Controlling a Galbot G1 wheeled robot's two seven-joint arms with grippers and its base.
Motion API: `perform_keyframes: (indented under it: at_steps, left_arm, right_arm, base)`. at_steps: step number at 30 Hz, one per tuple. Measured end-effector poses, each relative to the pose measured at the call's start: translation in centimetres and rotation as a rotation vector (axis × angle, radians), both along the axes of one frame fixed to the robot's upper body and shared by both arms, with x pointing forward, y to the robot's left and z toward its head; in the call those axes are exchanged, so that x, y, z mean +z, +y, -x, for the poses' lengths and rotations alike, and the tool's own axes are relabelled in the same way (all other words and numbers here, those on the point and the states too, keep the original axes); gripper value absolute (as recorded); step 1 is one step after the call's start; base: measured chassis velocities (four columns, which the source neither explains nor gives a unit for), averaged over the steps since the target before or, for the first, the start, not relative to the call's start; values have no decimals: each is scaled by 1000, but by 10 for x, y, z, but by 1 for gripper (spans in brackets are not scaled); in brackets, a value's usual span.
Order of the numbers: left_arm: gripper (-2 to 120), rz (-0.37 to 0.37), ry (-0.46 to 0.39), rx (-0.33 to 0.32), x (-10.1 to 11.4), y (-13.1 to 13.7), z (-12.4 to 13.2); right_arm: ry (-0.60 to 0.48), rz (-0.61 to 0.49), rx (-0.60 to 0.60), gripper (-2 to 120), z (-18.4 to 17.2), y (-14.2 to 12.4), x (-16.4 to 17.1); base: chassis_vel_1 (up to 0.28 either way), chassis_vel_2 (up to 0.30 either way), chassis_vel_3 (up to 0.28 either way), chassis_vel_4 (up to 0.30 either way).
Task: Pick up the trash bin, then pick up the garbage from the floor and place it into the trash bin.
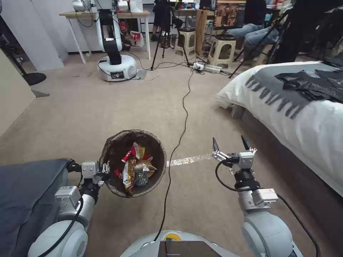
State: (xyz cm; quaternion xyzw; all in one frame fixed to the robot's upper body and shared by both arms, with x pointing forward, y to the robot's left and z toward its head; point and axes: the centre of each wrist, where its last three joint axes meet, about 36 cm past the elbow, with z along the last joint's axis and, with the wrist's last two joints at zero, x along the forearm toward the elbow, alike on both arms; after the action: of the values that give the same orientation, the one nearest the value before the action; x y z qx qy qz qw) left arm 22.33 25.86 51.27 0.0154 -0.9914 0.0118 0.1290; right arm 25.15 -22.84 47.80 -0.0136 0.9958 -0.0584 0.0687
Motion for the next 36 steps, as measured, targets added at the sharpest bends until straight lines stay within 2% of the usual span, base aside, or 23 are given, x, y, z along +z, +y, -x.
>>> perform_keyframes:
  at_steps: [8,20,36]
  left_arm:
    - [3,0,12,22,1,4,0]
    - [3,38,203,158,7,13,-5]
    - [3,101,230,159,18,17,-17]
  right_arm:
    - [3,-3,3,100,-2,-1,1]
    - [15,-17,12,100,-3,0,1]
    - [20,-18,16,100,-3,1,-1]
  base:
    - [0,0,0,0]
    - [0,0,0,0]
    - [0,0,0,0]
